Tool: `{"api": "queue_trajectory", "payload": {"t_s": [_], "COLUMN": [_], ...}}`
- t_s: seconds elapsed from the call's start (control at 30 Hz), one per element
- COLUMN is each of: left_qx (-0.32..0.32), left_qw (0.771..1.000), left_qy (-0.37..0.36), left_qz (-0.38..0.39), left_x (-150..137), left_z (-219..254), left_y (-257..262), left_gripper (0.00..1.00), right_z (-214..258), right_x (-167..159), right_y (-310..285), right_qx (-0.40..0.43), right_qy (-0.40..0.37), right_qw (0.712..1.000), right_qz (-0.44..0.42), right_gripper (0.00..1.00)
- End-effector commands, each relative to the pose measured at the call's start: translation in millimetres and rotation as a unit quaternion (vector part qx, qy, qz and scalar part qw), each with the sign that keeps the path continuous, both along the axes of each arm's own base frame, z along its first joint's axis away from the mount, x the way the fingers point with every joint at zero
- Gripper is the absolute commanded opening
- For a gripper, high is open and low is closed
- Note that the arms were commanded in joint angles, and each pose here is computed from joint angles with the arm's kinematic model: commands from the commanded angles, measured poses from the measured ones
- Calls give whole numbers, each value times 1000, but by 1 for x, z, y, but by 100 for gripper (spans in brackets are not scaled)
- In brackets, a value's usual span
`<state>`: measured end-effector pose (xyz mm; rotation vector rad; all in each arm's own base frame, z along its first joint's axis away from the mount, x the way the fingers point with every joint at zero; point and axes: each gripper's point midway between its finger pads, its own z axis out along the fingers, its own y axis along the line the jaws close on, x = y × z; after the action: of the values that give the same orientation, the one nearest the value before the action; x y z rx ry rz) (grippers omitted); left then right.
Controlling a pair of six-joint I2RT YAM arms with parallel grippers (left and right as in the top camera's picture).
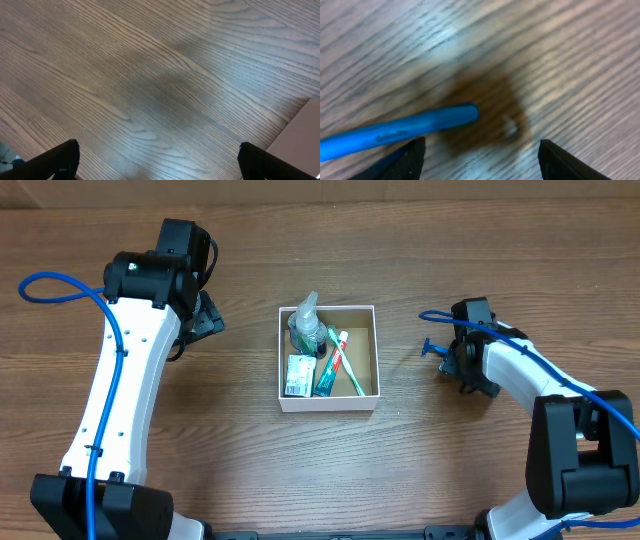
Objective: Pack container
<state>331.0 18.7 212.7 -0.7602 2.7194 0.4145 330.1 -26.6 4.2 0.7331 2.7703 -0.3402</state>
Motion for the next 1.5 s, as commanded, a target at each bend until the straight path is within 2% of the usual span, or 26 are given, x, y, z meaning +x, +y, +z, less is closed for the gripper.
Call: {"api": "queue_trajectory", "payload": {"t_s": [0.0,0.13,0.17,0.23,0.43,0.63,0.87,1.0,1.13,1.23,1.3,1.37,1.43,1.47], "left_qx": [4,4,4,4,4,4,4,4,4,4,4,4,4,4], "left_qw": [1000,1000,1000,1000,1000,1000,1000,1000,1000,1000,1000,1000,1000,1000], "left_qy": [-20,-20,-20,-20,-20,-20,-20,-20,-20,-20,-20,-20,-20,-20], "left_qz": [2,2,2,2,2,2,2,2,2,2,2,2,2,2], "left_x": [3,3,3,3,3,3,3,3,3,3,3,3,3,3], "left_z": [11,11,11,11,11,11,11,11,11,11,11,11,11,11], "left_y": [3,3,3,3,3,3,3,3,3,3,3,3,3,3], "left_gripper": [100,100,100,100,100,100,100,100,100,100,100,100,100,100], "right_z": [-3,-7,-7,-6,-5,-3,1,1,-11,-21,-24,-24,-25,-25], "right_x": [-2,7,12,16,23,29,45,50,45,40,39,39,39,39], "right_y": [0,27,43,57,60,59,45,48,71,77,77,76,73,72], "right_qx": [-19,37,68,92,90,85,36,27,73,92,93,92,85,84], "right_qy": [37,35,24,12,-2,-14,-34,-39,-35,-26,-23,-22,-18,-17], "right_qw": [993,972,957,939,933,933,939,924,890,881,881,883,886,890], "right_qz": [110,230,282,331,349,349,340,379,449,464,463,459,456,448], "right_gripper": [76,78,78,78,82,80,83,85,85,84,75,54,40,38]}}
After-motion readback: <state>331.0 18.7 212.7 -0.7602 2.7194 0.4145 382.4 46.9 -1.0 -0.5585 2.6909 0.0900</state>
